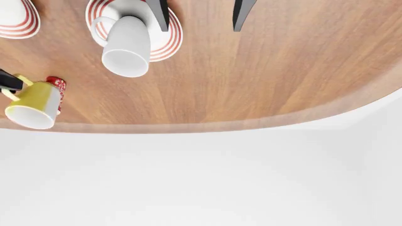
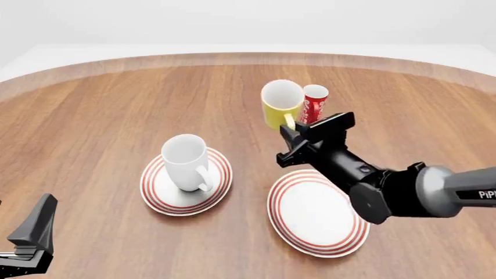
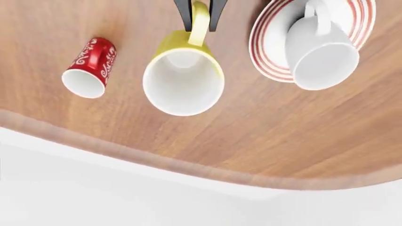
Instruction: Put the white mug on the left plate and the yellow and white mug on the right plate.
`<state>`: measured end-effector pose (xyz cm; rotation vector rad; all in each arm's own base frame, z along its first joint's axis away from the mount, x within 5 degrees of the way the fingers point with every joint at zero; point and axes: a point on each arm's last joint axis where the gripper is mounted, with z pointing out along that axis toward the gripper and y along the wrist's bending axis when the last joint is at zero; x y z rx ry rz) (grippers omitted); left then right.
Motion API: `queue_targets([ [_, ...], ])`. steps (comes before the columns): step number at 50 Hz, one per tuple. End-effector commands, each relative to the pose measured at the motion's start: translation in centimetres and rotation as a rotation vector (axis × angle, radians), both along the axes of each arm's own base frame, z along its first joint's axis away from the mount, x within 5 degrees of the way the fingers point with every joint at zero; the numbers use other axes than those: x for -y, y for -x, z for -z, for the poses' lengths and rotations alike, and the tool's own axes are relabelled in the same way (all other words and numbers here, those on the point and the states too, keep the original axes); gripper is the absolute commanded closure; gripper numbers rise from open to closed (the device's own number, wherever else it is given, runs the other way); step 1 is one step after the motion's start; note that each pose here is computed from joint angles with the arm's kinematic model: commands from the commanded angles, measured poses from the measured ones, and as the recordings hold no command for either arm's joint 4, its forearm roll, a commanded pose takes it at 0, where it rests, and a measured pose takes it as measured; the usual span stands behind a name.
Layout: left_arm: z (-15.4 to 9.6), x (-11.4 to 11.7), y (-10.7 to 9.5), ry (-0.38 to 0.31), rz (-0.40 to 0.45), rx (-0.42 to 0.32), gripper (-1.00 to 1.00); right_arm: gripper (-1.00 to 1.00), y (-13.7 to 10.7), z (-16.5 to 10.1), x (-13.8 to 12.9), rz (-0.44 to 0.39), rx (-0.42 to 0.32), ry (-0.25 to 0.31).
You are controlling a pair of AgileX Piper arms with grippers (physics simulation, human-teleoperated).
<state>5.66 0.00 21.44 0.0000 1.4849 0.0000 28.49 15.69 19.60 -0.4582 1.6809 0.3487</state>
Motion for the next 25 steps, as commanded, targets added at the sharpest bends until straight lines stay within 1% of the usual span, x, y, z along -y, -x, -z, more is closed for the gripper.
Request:
queue_targets([
  [1,0.0,0.0,0.0,0.0,0.0,0.0,-1.0,1.0,2.8,-0.8,1.1,-0.011,0.007,-0.034],
  [4,0.0,0.0,0.0,0.0,0.0,0.0,-1.0,1.0,3.5,-0.9,1.2,-0.021,0.006,-0.027],
  [10,0.0,0.0,0.0,0.0,0.0,0.0,-1.0,1.0,5.0,-1.3,2.0,-0.021,0.012,-0.037],
  [11,0.0,0.0,0.0,0.0,0.0,0.0,-1.0,1.0,5.8,-1.8,2.2,-0.028,0.023,-0.062],
  [12,0.0,0.0,0.0,0.0,0.0,0.0,-1.0,1.0,6.1,-2.0,2.4,-0.025,0.026,-0.075],
  [16,0.0,0.0,0.0,0.0,0.0,0.0,-1.0,1.0,6.7,-2.3,2.8,-0.024,0.036,-0.068],
  [21,0.0,0.0,0.0,0.0,0.0,0.0,-1.0,1.0,7.3,-2.4,3.3,-0.018,0.027,-0.062],
  [25,0.0,0.0,0.0,0.0,0.0,0.0,-1.0,1.0,8.2,-3.1,4.1,-0.011,0.028,-0.061],
])
